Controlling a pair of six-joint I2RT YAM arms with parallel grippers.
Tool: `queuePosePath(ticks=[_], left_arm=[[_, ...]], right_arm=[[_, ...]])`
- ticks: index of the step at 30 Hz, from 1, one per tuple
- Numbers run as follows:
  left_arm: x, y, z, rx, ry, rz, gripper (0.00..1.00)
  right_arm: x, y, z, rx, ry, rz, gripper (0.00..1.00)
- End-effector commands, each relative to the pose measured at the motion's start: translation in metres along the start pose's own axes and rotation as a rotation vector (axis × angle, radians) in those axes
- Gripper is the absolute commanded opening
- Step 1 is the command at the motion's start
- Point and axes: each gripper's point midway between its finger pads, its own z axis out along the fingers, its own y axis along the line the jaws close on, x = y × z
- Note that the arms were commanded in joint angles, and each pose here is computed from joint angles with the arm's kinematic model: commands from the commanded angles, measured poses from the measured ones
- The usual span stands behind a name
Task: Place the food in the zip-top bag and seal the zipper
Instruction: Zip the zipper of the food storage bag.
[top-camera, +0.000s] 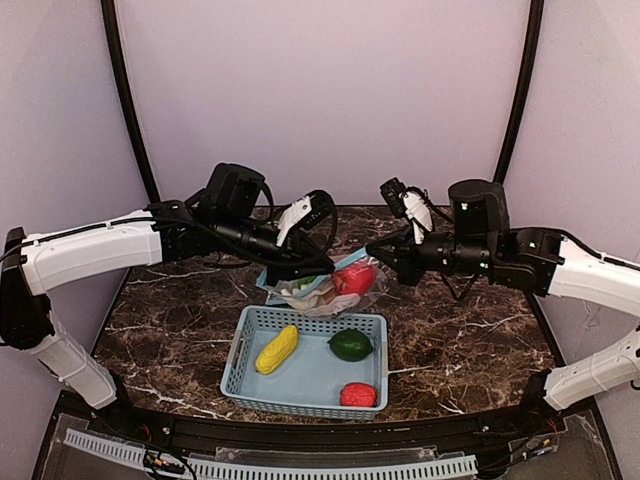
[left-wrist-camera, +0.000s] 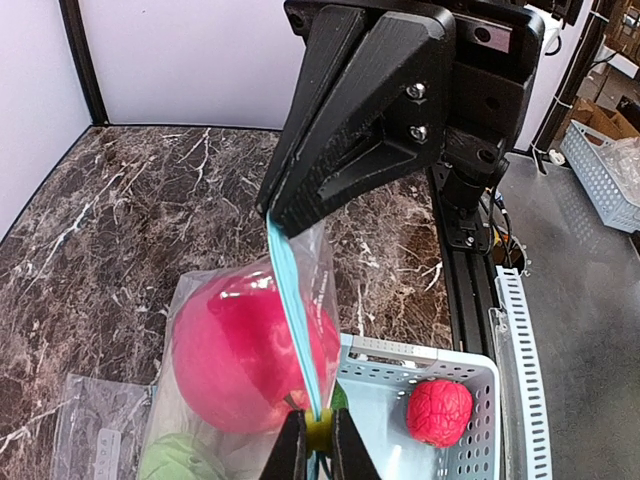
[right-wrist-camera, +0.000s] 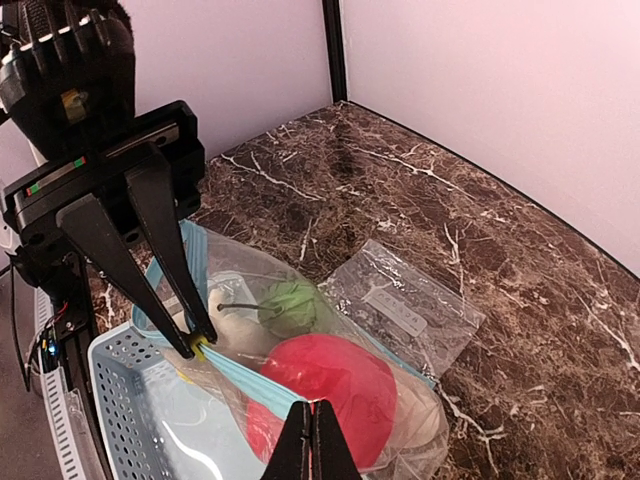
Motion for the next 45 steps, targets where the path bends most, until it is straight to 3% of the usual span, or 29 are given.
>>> queuePosePath(ticks=[1, 23, 45], left_arm=[[0.014, -0.010, -0.015, 0.011, 0.061, -0.021, 0.01], [0.020, -0.005, -0.020, -0.022, 0.077, -0.010, 0.01], [0.026, -0.004, -0.020, -0.029, 0.098, -0.007, 0.01]], right_arm=[[-0.028, -0.036, -0.009, 0.168, -0.071, 0.029, 0.00], [-0.022, -0.086, -0.009, 0.392, 0.001, 0.085, 0.00], [-0.007, -0.123, -0.017, 0.488, 0.062, 0.147, 0.00]])
